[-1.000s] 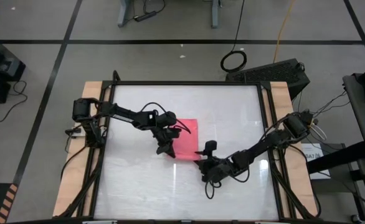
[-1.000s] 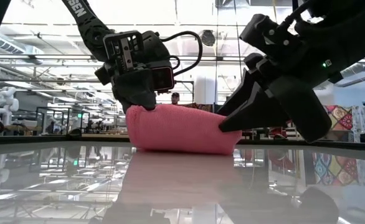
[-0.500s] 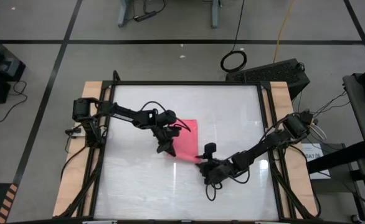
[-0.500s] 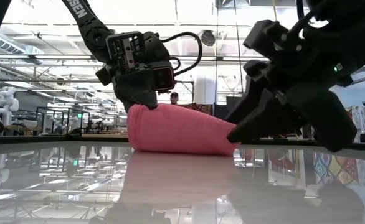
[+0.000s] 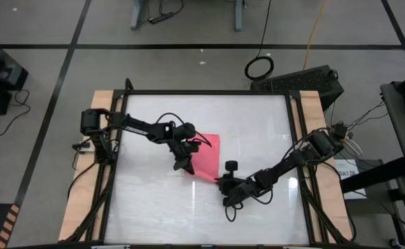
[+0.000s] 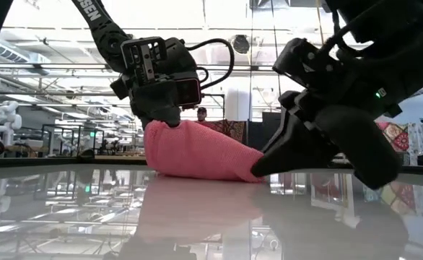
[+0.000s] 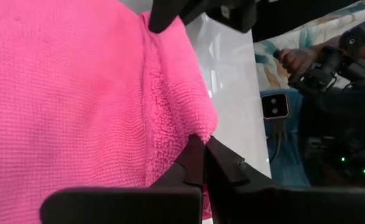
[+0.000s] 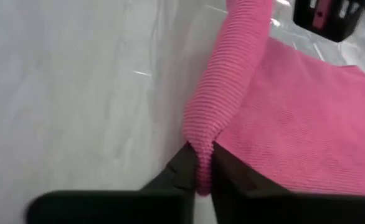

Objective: Roll towel
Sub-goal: Roll the pink microfiber cloth

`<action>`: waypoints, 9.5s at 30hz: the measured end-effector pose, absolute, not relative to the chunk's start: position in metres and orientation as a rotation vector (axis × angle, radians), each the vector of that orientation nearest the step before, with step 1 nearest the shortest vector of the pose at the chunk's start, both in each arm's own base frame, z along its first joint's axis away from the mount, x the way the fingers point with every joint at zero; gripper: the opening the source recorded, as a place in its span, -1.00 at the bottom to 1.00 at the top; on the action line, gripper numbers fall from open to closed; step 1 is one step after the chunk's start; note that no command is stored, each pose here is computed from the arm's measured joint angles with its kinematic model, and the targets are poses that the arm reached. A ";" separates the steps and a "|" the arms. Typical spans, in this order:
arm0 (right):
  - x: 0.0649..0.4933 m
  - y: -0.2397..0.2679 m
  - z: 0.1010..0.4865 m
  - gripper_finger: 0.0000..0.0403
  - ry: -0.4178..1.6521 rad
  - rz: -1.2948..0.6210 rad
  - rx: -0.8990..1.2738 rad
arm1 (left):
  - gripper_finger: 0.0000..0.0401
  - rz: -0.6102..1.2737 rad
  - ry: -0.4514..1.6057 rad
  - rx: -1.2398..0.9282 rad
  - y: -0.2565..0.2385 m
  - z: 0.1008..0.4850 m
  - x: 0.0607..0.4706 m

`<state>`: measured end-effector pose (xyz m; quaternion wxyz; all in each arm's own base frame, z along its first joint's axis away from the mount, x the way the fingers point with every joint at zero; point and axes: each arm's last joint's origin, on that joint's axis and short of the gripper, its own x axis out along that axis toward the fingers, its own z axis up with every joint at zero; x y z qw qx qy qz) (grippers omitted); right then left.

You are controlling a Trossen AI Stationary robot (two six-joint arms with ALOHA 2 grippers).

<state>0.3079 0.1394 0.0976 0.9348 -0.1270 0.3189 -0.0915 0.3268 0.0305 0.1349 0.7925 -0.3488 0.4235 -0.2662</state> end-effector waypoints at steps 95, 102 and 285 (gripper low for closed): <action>0.308 0.128 0.113 -0.01 0.740 0.076 -0.426 | -0.98 -0.492 1.171 -0.600 -0.016 0.102 0.319; 0.314 0.111 0.112 -0.14 0.754 0.019 -0.389 | -0.98 -0.498 1.162 -0.613 -0.015 0.102 0.319; 0.292 0.074 0.189 0.04 0.760 0.070 0.198 | -0.99 -0.611 0.858 0.032 -0.088 0.153 0.333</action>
